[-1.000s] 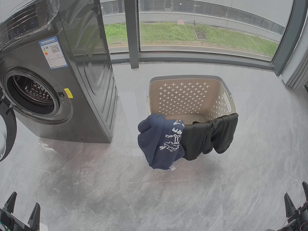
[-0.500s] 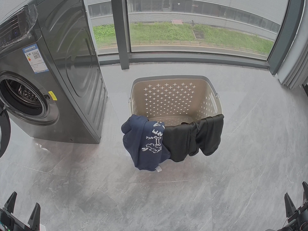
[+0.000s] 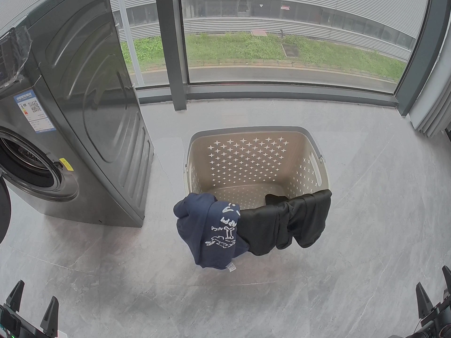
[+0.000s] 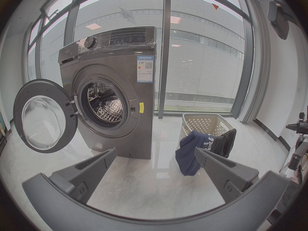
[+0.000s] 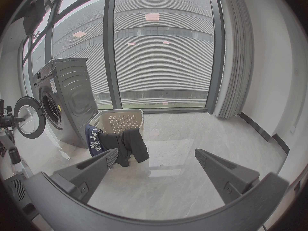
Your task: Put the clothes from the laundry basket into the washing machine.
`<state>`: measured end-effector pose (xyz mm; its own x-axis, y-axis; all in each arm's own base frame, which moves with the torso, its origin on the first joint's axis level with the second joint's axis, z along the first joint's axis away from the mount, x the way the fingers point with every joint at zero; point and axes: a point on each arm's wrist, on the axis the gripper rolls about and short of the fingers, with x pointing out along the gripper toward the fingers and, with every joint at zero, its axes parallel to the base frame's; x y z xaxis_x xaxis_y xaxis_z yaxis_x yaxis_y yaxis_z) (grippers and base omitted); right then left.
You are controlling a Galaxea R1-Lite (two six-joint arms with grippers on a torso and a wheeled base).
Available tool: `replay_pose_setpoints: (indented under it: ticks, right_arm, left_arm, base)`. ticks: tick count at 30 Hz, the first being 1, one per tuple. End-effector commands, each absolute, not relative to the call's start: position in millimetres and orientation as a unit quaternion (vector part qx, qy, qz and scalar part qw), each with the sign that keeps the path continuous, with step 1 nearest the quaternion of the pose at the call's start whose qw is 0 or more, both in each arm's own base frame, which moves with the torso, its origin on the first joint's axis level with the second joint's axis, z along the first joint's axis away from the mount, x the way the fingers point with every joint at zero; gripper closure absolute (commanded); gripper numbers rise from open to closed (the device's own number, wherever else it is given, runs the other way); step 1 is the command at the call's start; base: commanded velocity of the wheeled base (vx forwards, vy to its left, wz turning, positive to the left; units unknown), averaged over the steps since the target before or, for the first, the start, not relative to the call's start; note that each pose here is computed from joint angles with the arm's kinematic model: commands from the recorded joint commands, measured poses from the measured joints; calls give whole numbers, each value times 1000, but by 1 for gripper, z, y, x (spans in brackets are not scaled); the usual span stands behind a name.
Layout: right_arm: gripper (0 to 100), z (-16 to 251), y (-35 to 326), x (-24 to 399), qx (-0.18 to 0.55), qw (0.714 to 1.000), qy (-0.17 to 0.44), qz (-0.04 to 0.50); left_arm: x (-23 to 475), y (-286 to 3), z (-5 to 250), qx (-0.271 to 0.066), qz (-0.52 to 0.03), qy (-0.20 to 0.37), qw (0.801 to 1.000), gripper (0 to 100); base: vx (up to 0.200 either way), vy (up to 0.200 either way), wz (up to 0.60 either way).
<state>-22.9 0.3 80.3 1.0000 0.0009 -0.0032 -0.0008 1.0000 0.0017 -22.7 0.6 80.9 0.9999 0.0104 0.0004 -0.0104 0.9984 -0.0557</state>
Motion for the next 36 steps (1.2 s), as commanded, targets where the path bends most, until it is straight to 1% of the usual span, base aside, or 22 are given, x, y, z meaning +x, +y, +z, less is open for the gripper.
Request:
replay_pose_setpoints:
  ticks: [1, 2, 14, 34, 35, 36]
  right_arm:
    - [0, 75, 0, -23, 1, 1000, 2, 1]
    - [0, 75, 0, -23, 1, 1000, 2, 0]
    - [0, 75, 0, -23, 1, 1000, 2, 1]
    - [0, 76, 0, -23, 2, 1000, -1, -3]
    - [0, 92, 0, -27, 3, 999, -40, -2]
    - [0, 105, 0, -31, 4, 998, -66, -2]
  left_arm:
    - [-22, 1, 76, -27, 6, 8, 1000, 0]
    - [-22, 1, 76, -28, 6, 7, 1000, 0]
    - [-22, 1, 76, -28, 6, 6, 1000, 0]
    - [-22, 1, 76, -28, 6, 6, 1000, 0]
    - [-22, 1, 76, -28, 6, 6, 1000, 0]
    - [-22, 1, 76, -28, 6, 6, 1000, 0]
  base:
    - [0, 0, 0]
    - [0, 0, 0]
    - [0, -200, 0]
    - [0, 0, 0]
    - [0, 0, 0]
    - [0, 0, 0]
